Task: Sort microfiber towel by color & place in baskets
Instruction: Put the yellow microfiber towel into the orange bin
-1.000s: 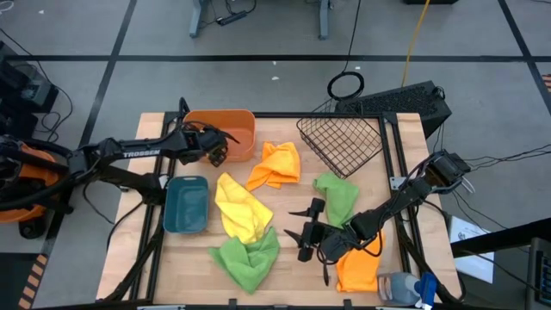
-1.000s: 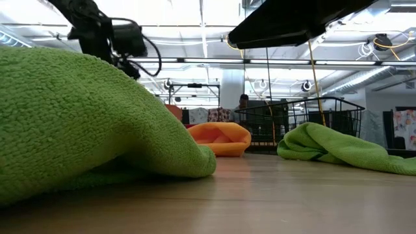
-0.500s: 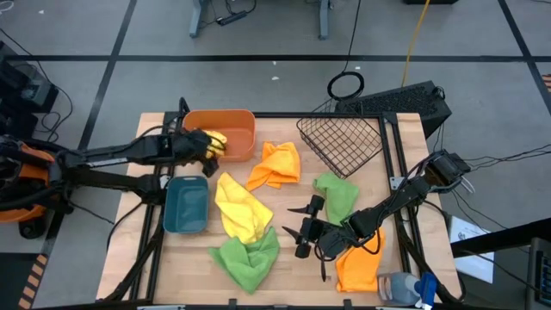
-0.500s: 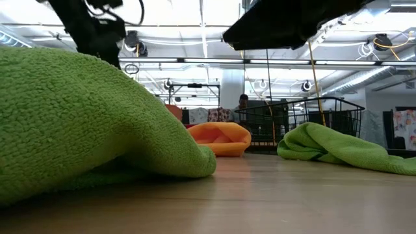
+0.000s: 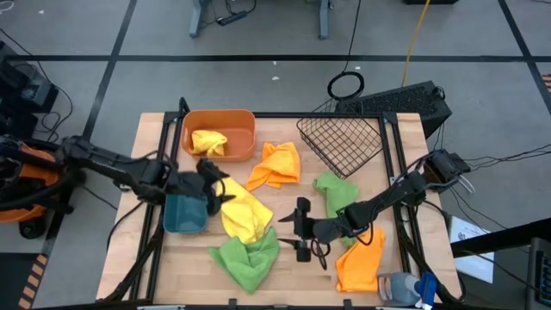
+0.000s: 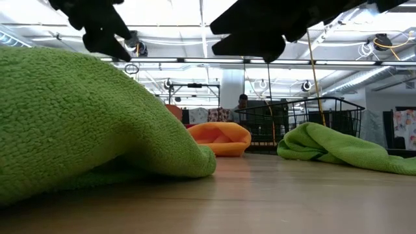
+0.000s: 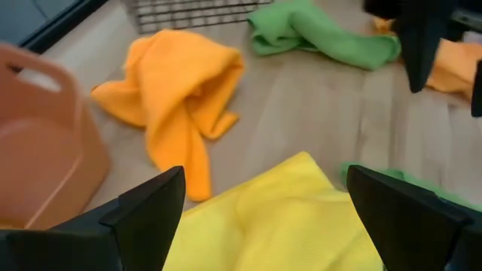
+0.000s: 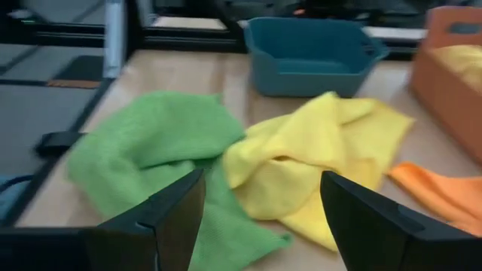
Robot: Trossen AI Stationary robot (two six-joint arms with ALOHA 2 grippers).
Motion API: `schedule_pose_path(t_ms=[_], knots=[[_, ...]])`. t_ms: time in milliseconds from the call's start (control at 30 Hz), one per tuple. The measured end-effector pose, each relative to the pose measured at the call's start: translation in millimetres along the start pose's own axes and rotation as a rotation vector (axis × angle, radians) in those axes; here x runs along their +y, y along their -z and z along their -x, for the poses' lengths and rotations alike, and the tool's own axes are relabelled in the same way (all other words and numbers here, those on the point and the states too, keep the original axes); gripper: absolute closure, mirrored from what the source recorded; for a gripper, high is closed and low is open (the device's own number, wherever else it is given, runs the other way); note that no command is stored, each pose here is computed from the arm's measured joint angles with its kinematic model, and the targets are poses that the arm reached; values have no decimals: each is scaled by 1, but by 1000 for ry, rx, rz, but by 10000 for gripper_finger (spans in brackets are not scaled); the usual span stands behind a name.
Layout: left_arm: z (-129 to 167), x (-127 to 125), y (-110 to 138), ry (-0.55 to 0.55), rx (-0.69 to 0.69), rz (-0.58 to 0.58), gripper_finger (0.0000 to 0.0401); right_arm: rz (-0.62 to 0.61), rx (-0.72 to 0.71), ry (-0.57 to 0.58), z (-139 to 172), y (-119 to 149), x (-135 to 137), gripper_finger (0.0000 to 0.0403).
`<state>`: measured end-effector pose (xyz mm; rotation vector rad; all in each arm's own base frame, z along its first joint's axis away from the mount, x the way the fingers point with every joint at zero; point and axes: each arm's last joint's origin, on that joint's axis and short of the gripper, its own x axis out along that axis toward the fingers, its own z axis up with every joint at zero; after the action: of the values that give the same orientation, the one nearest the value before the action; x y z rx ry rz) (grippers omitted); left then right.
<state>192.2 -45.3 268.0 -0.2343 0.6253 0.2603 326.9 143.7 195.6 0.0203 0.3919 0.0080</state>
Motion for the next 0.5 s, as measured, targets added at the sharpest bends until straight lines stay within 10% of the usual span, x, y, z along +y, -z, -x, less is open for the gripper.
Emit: schedule_pose_path(t_ms=[500], knots=[[-28, -52, 32, -68, -5, -189, 29, -11, 31, -22, -56, -4, -15, 94]])
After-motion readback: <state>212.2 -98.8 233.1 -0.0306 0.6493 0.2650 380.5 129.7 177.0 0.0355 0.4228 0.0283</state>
